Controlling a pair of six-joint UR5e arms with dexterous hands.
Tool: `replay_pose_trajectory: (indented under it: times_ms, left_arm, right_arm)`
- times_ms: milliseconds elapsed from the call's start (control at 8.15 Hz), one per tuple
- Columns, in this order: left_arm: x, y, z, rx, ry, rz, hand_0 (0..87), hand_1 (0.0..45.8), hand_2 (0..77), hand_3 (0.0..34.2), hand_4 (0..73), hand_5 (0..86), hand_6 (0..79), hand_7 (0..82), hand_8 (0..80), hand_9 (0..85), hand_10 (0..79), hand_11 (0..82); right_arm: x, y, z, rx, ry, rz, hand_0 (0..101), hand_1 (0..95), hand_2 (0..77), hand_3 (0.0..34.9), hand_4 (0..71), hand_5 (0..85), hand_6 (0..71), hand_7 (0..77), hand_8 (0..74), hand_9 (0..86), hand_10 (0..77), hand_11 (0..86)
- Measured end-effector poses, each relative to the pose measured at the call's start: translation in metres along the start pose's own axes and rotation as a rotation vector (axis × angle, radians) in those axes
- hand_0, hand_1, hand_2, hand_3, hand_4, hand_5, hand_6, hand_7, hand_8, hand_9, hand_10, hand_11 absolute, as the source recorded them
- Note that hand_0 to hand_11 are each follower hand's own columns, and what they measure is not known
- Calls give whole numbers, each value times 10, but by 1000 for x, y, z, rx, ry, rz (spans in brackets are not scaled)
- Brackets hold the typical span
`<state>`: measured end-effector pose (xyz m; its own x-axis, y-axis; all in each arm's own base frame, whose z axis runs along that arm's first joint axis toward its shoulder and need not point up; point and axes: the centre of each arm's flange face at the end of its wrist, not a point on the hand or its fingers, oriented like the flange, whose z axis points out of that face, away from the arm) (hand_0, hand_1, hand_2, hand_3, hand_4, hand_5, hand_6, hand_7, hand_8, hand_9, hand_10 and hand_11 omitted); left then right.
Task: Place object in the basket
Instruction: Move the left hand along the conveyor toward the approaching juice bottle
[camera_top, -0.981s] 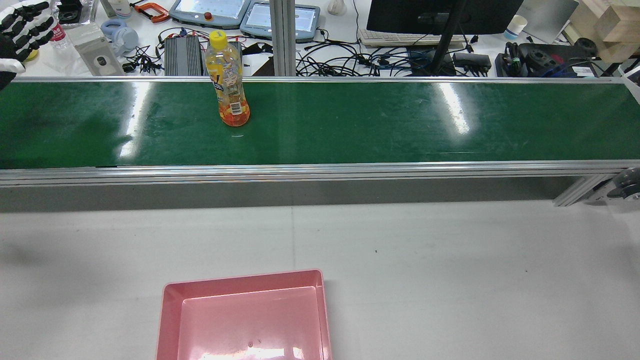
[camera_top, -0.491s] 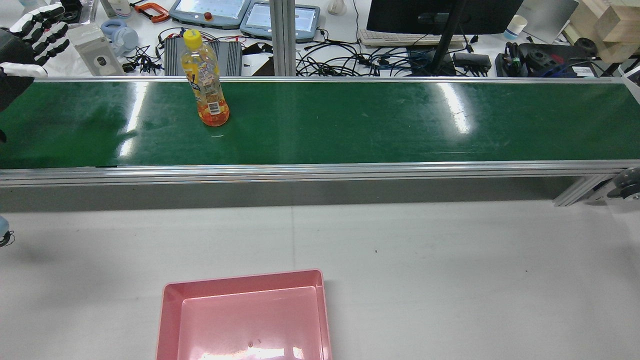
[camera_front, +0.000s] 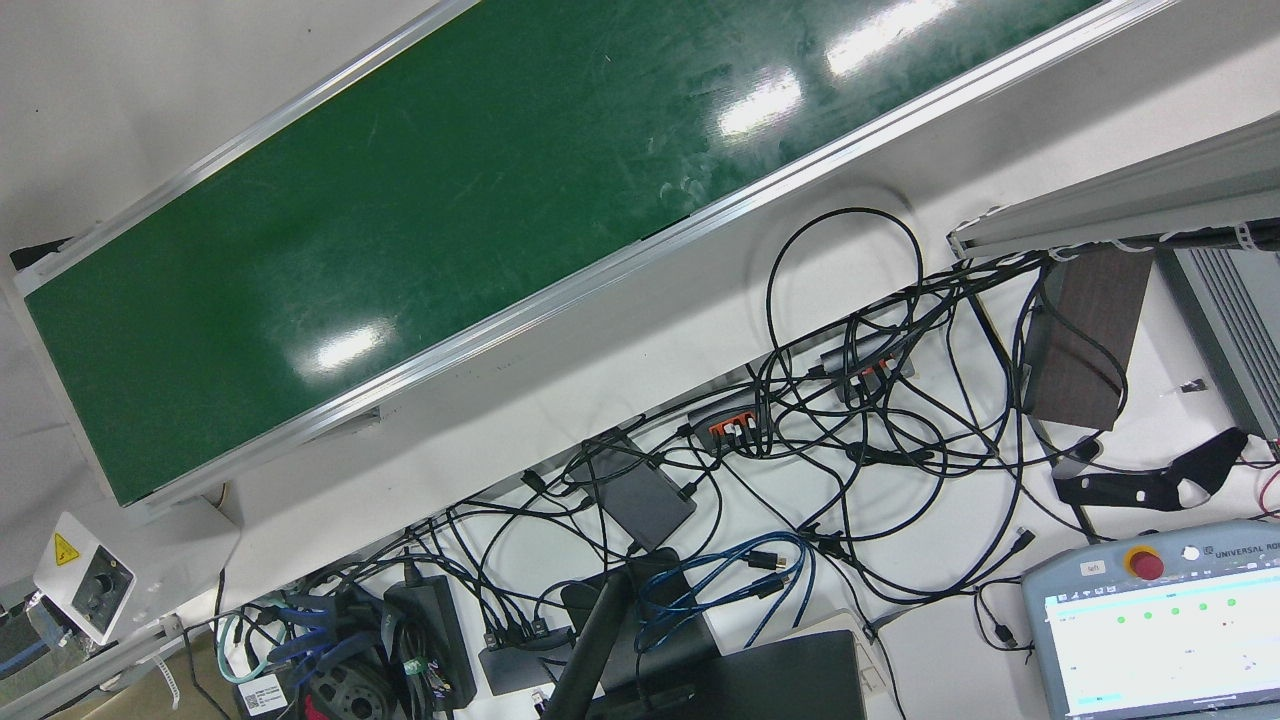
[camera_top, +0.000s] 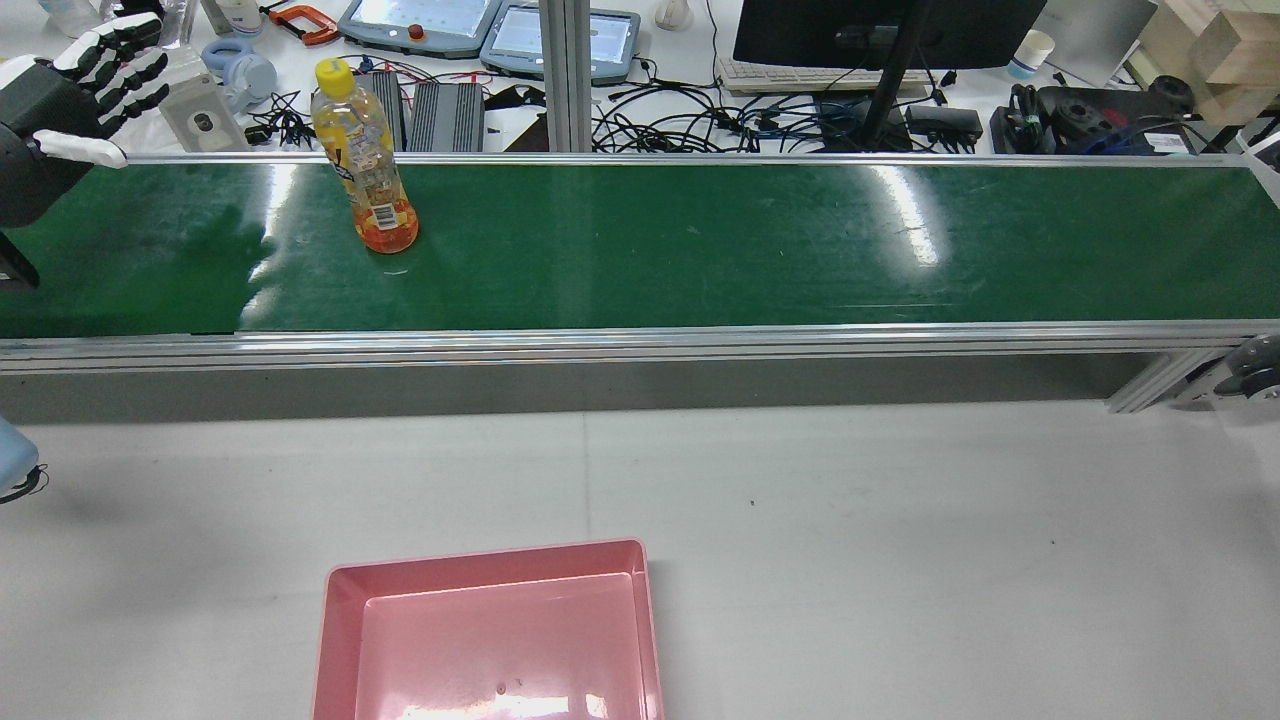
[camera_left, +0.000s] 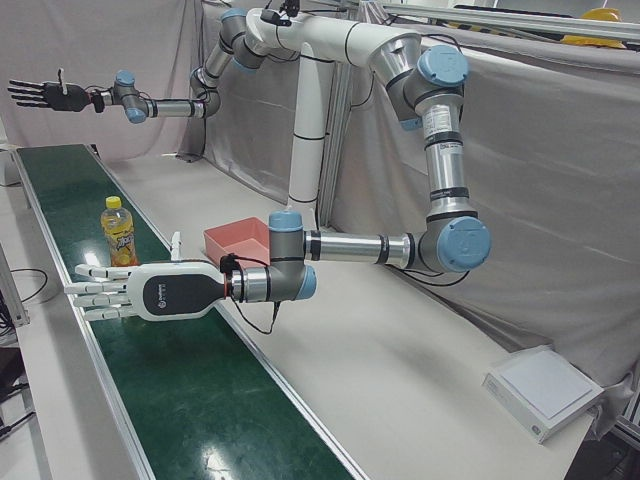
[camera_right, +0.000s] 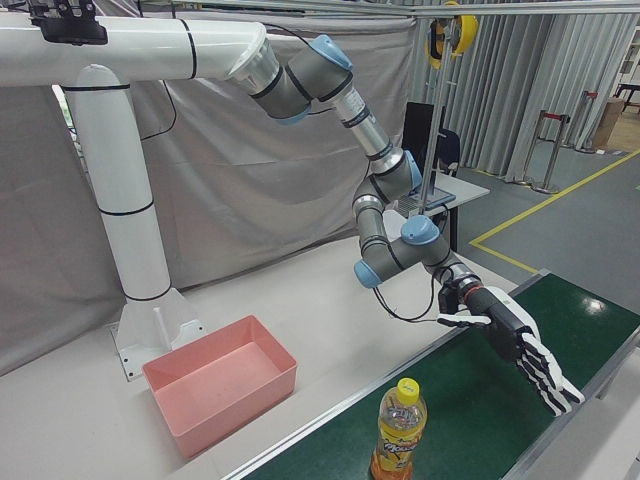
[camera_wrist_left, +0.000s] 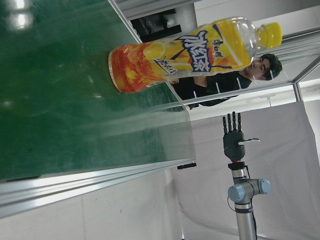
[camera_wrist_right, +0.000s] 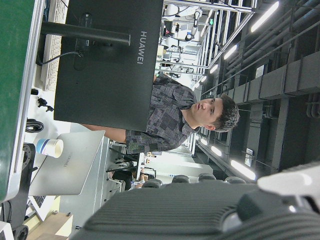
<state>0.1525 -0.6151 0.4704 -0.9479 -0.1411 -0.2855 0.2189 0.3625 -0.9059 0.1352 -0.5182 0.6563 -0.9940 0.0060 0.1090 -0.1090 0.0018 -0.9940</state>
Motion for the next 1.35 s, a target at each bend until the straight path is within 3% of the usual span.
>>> replay_pose_trajectory:
  times_ms: [613, 1349]
  left_arm:
    - [-34, 14, 2, -41, -44, -13, 465, 33, 0, 60, 27, 207, 0, 38, 60, 55, 49, 76]
    - [-38, 26, 23, -56, -44, -31, 466, 49, 0, 3, 38, 213, 0, 38, 38, 49, 22, 49]
  right_arm:
    - [0, 0, 0, -1, 1, 0, 3, 0, 5, 2, 0, 0, 0, 5, 0, 0, 0, 0]
    - [0, 0, 0, -1, 1, 0, 2, 0, 5, 3, 0, 0, 0, 5, 0, 0, 0, 0]
